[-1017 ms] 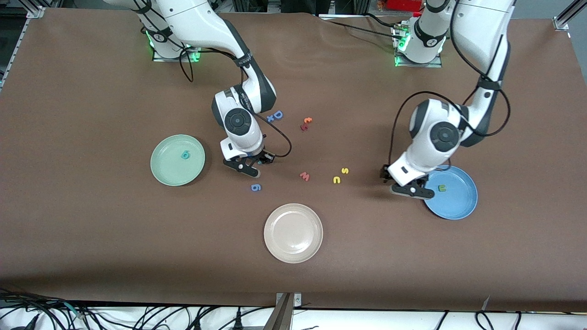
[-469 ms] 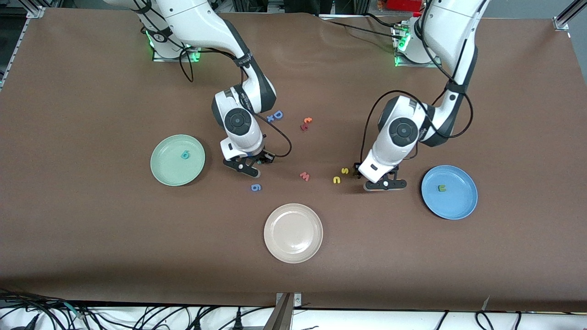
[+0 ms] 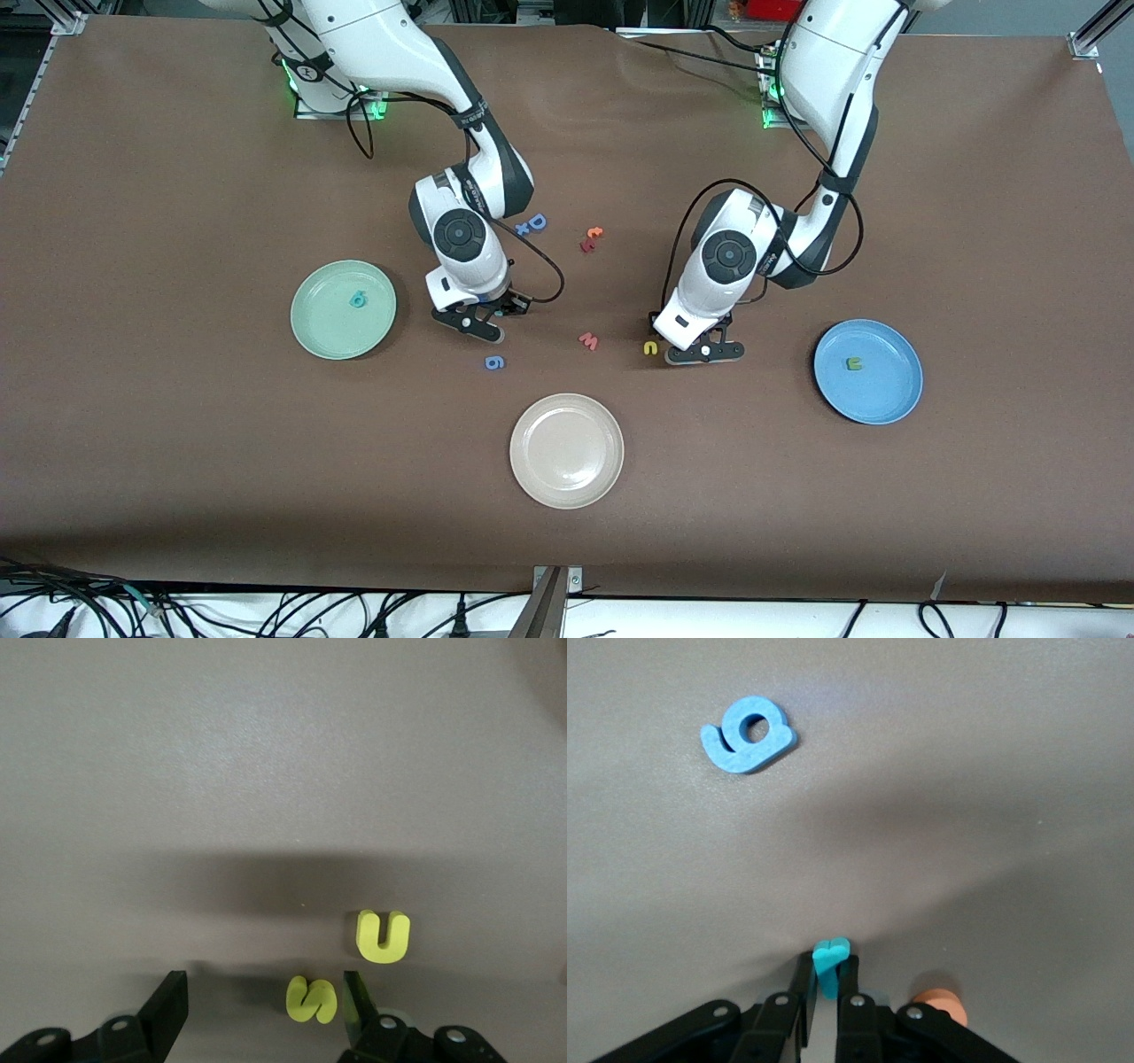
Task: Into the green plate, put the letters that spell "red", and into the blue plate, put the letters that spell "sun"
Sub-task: 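Place the teal r on the mint plate while the left gripper drops the yellow s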
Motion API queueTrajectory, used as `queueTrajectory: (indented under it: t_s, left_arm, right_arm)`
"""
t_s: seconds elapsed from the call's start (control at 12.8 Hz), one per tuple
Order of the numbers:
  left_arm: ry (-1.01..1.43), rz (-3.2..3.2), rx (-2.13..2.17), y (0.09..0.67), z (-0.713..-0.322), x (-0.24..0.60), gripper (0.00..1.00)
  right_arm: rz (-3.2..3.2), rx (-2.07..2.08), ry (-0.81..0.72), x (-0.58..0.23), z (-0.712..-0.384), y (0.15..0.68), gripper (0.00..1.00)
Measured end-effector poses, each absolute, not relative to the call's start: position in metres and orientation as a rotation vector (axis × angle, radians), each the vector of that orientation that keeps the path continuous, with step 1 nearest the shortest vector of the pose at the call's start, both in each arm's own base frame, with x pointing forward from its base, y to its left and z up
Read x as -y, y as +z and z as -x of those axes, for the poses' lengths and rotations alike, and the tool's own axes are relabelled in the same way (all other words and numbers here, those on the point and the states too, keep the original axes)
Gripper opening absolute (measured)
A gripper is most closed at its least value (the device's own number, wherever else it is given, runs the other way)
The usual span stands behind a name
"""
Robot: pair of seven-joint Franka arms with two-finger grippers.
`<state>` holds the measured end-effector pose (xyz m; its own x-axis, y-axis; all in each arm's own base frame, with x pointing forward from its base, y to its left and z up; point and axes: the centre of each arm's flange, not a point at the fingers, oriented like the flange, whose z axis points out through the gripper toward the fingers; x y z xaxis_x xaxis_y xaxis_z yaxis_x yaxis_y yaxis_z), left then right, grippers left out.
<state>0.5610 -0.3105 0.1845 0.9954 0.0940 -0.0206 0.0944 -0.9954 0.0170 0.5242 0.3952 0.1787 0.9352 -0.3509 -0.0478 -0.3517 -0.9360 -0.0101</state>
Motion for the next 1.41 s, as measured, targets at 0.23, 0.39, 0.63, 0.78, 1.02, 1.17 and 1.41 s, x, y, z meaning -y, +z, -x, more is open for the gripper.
queueTrajectory:
  t_s: [0.23,0.39,0.63,0.78,1.02,1.17,1.41]
  left_arm:
    - [-0.047,-3.123,-0.139,0.177,-0.557,0.314,0.79]
    - [-0.048,-3.121,-0.133,0.171,-0.555,0.317,0.79]
    - [-0.045,-3.121,-0.127,0.166,-0.553,0.319,0.78]
    - [-0.032,-3.116,-0.126,0.169,-0.555,0.32,0.63]
    - [-0.024,-3.113,-0.124,0.171,-0.557,0.322,0.46]
    - [-0.023,-3.113,-0.124,0.171,-0.557,0.322,0.41]
    - [-0.019,-3.112,-0.123,0.173,-0.557,0.322,0.28]
  right_arm:
    - [3.098,-0.528,0.104,-0.389,-0.528,0.182,0.14]
    - [3.135,-0.46,0.152,-0.372,-0.539,0.197,0.14]
    - [3.173,-0.364,0.225,-0.33,-0.559,0.236,0.14]
    - [3.185,-0.302,0.262,-0.294,-0.572,0.263,0.14]
    - [3.201,-0.202,0.324,-0.224,-0.586,0.283,0.14]
    - [3.214,-0.129,0.372,-0.176,-0.591,0.282,0.14]
    - [3.228,-0.057,0.444,-0.13,-0.581,0.256,0.14]
